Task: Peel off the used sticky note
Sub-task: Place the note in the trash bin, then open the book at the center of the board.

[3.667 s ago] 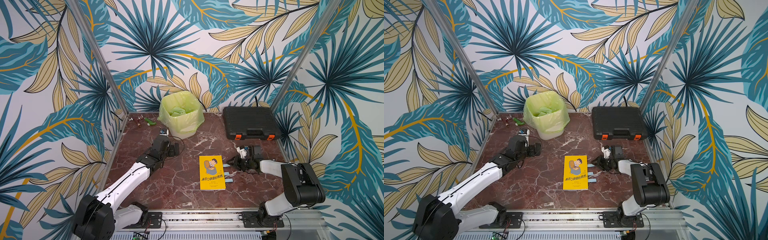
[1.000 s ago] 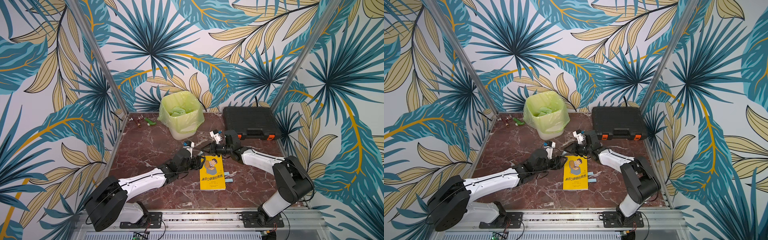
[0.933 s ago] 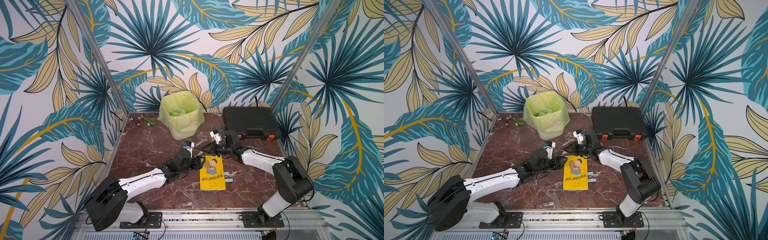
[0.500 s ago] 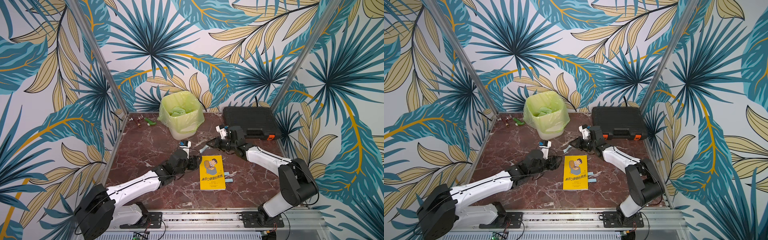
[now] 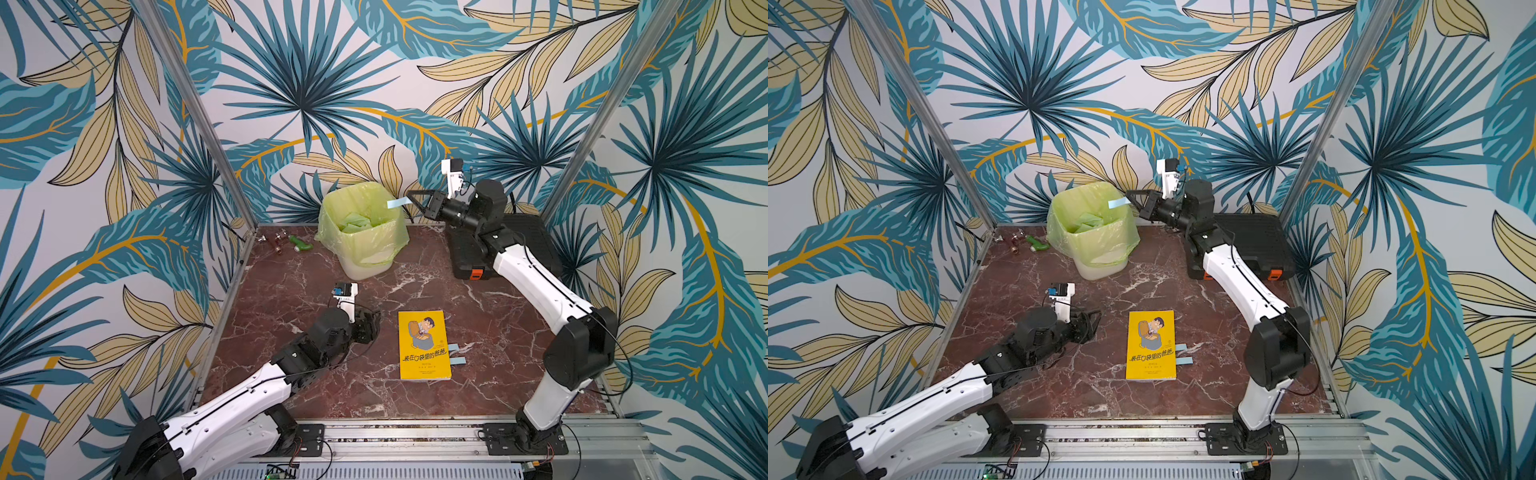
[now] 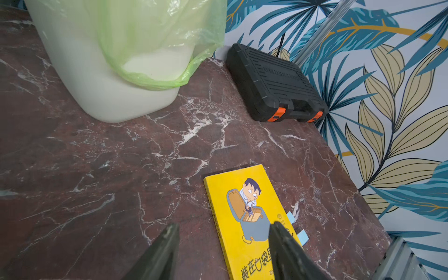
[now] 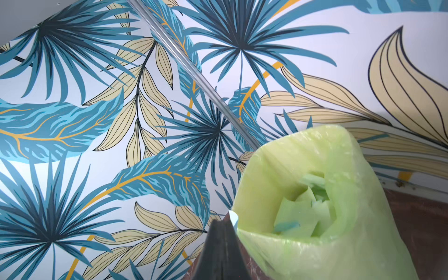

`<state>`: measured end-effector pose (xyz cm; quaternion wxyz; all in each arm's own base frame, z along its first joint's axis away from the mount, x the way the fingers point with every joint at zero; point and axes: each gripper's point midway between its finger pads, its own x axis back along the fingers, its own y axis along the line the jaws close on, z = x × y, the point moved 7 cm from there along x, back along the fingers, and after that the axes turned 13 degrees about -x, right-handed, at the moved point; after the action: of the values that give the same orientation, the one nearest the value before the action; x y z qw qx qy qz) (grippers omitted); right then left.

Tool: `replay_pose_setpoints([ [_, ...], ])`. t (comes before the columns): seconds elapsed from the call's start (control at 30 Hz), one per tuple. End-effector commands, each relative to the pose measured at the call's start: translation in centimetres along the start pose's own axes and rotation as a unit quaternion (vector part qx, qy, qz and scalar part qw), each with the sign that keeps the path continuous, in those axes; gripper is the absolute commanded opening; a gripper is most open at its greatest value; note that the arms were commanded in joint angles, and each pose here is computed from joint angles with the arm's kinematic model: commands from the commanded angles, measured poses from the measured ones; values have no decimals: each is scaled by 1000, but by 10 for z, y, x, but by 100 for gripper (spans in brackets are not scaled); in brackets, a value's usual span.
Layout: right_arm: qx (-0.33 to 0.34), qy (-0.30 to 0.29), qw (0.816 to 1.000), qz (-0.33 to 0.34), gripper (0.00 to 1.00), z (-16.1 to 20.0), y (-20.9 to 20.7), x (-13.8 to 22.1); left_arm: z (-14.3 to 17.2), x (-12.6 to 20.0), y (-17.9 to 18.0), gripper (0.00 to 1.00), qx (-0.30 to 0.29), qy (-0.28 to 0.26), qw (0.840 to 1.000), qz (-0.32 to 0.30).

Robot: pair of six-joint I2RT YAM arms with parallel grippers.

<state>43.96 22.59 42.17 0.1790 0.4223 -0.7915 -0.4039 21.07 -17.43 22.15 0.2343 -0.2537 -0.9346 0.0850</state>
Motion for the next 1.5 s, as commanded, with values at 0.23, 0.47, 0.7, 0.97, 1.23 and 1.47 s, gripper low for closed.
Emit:
replay_pose_setpoints([
  [0.23, -6, 34, 995, 91, 0, 19, -59, -79, 9, 2, 8, 63, 4, 12, 1000, -12],
  [0.47, -2, 48, 992, 116, 17, 23, -69, -83, 10, -2, 8, 63, 5, 11, 1000, -9],
  [0.7, 15, 74, 988, 131, 38, 17, -40, -53, 9, -14, 5, 63, 2, 16, 1000, -3],
  [0.97, -13, 89, 977, 192, 48, 42, -46, 28, 14, -41, -5, 63, -3, 45, 999, 27],
  [1.23, -66, 151, 948, 271, 51, 119, -87, 110, 17, -70, -15, 63, -5, 77, 995, 57],
  [1.47, -157, 186, 906, 346, 51, 192, -134, 189, 22, -90, -22, 64, -4, 105, 991, 78],
])
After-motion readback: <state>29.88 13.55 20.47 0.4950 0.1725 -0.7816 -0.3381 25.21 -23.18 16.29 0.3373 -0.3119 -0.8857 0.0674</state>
